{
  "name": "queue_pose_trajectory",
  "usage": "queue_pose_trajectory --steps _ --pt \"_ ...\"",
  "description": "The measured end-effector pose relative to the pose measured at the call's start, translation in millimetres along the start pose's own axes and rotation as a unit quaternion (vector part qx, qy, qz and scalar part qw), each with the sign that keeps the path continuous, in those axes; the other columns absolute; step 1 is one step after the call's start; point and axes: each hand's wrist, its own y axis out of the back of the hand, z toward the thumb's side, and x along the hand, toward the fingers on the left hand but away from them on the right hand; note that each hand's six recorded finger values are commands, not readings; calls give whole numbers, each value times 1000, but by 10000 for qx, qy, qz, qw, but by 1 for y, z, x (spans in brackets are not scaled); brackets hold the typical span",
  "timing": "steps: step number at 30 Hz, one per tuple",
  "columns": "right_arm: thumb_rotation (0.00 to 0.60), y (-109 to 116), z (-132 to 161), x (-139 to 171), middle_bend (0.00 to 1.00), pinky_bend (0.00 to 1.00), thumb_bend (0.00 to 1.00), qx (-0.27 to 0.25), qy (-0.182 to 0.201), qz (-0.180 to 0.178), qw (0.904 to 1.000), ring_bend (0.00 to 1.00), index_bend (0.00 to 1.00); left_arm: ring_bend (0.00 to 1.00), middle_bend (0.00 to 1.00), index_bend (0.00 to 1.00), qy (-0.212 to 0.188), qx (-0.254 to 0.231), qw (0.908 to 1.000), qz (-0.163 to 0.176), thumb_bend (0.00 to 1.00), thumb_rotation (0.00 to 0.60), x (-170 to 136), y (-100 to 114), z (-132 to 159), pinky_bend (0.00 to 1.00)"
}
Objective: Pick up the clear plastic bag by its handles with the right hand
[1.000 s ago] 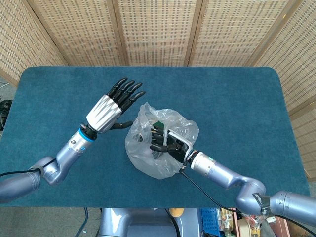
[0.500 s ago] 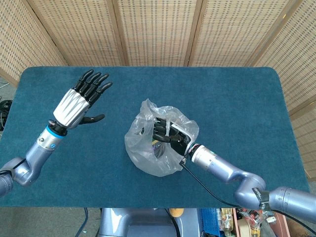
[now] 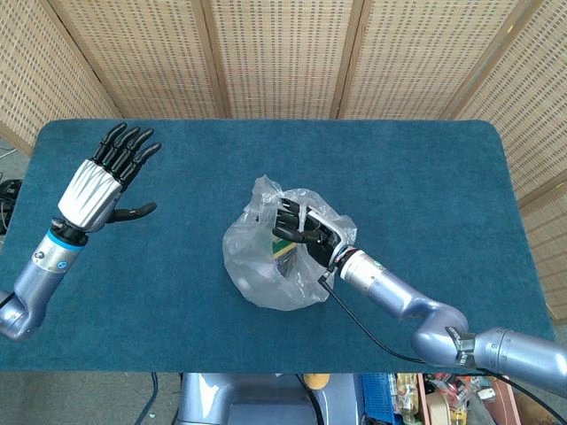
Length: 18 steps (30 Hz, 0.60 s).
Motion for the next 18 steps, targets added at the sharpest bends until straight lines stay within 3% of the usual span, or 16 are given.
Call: queue_pose_trajectory --steps 5,9,18 --pt "600 1 4 0 410 133 196 -84 113 -53 9999 216 305 0 0 0 175 -54 9998 -50 144 600 -14 -2 -9 0" --pt "600 2 8 0 437 242 212 -215 186 -90 9996 252 312 0 0 0 417 -131 9990 -106 145 600 -28 -4 -19 0" --pt "600 -1 19 4 475 250 265 -585 424 -53 9974 289 301 0 0 0 1080 -238 9937 -200 145 600 -68 -5 -49 0"
